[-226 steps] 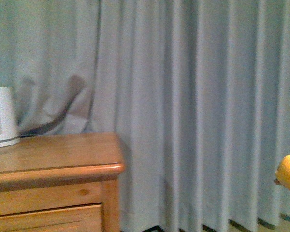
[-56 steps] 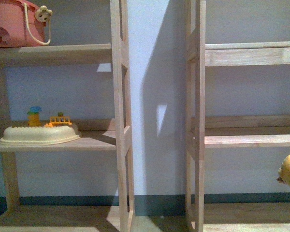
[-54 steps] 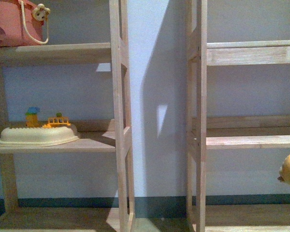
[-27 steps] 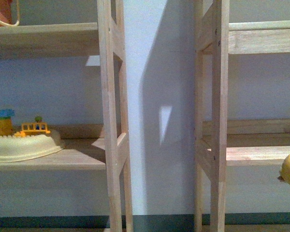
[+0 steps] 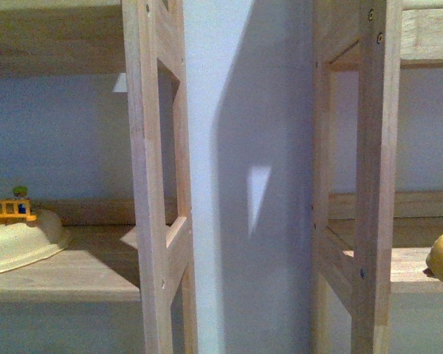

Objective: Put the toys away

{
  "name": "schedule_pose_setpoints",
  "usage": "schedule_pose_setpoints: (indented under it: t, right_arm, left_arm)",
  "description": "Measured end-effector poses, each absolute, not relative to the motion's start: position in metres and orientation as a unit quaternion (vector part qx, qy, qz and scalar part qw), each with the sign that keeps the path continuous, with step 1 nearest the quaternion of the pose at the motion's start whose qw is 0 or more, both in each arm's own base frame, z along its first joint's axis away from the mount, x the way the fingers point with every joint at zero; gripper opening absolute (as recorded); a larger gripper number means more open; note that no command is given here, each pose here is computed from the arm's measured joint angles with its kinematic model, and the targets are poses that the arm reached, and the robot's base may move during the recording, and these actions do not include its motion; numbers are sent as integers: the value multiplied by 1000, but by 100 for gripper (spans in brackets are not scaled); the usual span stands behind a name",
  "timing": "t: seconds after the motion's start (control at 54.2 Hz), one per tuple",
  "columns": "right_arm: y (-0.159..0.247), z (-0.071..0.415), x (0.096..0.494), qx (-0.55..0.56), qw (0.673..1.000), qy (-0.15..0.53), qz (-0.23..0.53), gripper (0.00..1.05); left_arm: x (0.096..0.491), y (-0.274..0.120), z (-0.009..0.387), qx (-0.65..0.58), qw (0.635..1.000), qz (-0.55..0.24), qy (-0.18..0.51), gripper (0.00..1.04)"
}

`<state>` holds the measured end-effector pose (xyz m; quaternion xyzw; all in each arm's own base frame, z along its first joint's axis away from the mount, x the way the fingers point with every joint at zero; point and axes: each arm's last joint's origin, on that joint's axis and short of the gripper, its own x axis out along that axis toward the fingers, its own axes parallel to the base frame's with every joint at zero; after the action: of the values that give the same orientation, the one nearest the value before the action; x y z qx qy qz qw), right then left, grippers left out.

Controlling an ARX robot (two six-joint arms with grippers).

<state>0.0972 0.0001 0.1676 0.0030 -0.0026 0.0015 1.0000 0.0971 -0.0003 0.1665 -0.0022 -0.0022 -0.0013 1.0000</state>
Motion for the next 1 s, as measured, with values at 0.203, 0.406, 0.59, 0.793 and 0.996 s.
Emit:
schedule_pose_setpoints:
  t: [0.203,0.406,0.59,0.793,0.996]
  right_arm:
    - [0,167,97,6,1000,0,-4,7]
    - [4,177,100,47,986,38,-158,7]
    - [13,252,99,12,985,-73,-157,7]
    - [14,329,100,-19,975,-153,-161,7]
    - [7,404,102,-58,958,-228,-163,7]
  left_arm:
    - [97,0,166,-2,1000,-2,-2,98]
    - [97,0,166,-2,1000,-2,-2,98]
    - [97,0,166,-2,1000,-2,-2,98]
    - [97,0,166,-2,1000,-2,-2,98]
    - [97,0,166,-2,1000,-2,-2,98]
